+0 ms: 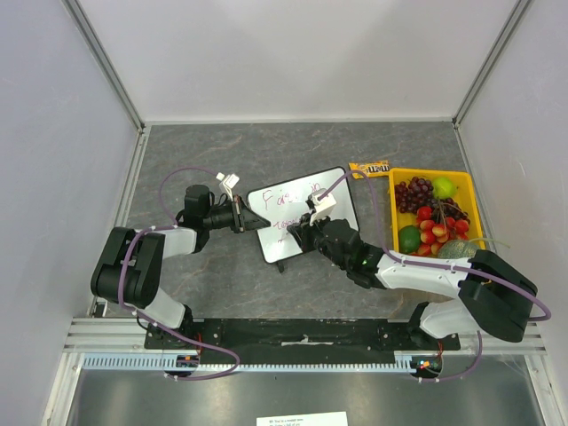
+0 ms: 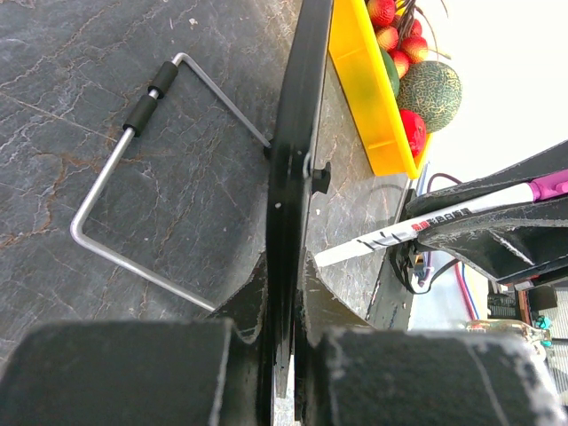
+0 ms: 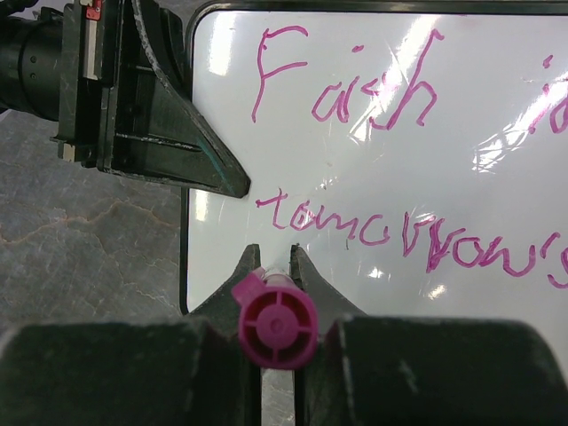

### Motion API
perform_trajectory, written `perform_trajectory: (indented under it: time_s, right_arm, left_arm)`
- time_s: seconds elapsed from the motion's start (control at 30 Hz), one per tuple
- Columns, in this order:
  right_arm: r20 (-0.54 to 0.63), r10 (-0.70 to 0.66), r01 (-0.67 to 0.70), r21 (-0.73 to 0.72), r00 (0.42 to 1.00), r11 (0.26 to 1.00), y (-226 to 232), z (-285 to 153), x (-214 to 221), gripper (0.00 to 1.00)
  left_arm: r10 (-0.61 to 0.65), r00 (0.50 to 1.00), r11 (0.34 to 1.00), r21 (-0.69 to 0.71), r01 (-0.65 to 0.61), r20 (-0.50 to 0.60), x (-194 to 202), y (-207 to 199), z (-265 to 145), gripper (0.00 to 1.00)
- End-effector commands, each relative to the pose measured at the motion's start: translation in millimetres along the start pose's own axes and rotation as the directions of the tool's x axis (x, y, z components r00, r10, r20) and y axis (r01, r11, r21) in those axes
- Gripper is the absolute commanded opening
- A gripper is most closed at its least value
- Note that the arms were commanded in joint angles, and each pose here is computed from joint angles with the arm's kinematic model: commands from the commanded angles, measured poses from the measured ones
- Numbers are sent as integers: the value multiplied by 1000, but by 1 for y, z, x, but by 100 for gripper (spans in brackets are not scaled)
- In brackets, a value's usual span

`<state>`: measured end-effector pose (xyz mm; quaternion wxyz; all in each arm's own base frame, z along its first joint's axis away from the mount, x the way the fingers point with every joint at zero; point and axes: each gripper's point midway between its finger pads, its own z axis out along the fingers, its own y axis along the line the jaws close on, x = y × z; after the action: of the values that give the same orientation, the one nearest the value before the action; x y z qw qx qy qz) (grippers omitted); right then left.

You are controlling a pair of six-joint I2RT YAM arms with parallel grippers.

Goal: Write a sentence on the whiteboard
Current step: Write on the whiteboard with the whiteboard.

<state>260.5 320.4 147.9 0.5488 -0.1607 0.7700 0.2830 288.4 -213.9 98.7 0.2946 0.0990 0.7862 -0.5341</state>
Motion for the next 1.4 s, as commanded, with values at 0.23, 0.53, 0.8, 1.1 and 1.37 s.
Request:
perform_trajectory:
  time_s: [0.23,0.53,0.8,1.1,1.37]
  right_arm:
    - [-83,-37,38,2,996,999,-7,-7,23,0]
    - [-126,-38,37,-8,991,999,-9,-16,35,0]
    - [-150,-28,19,-61,988,998,2,-13,40,0]
    - [-76,72,-76,-60,995,995,12,-5,17,0]
    - [104,171,-156,-138,980,978,20,-26,-39,0]
  left_arm:
    - [-40,999,973,-225,43,16,12,55,-5,2]
    - [-40,999,974,-224,42,14,12,56,-5,2]
    - [-43,999,974,-221,45,12,13,56,-5,2]
    - [-45,999,974,-221,46,11,13,56,-4,2]
    - [-45,999,974,-220,46,11,13,55,-5,2]
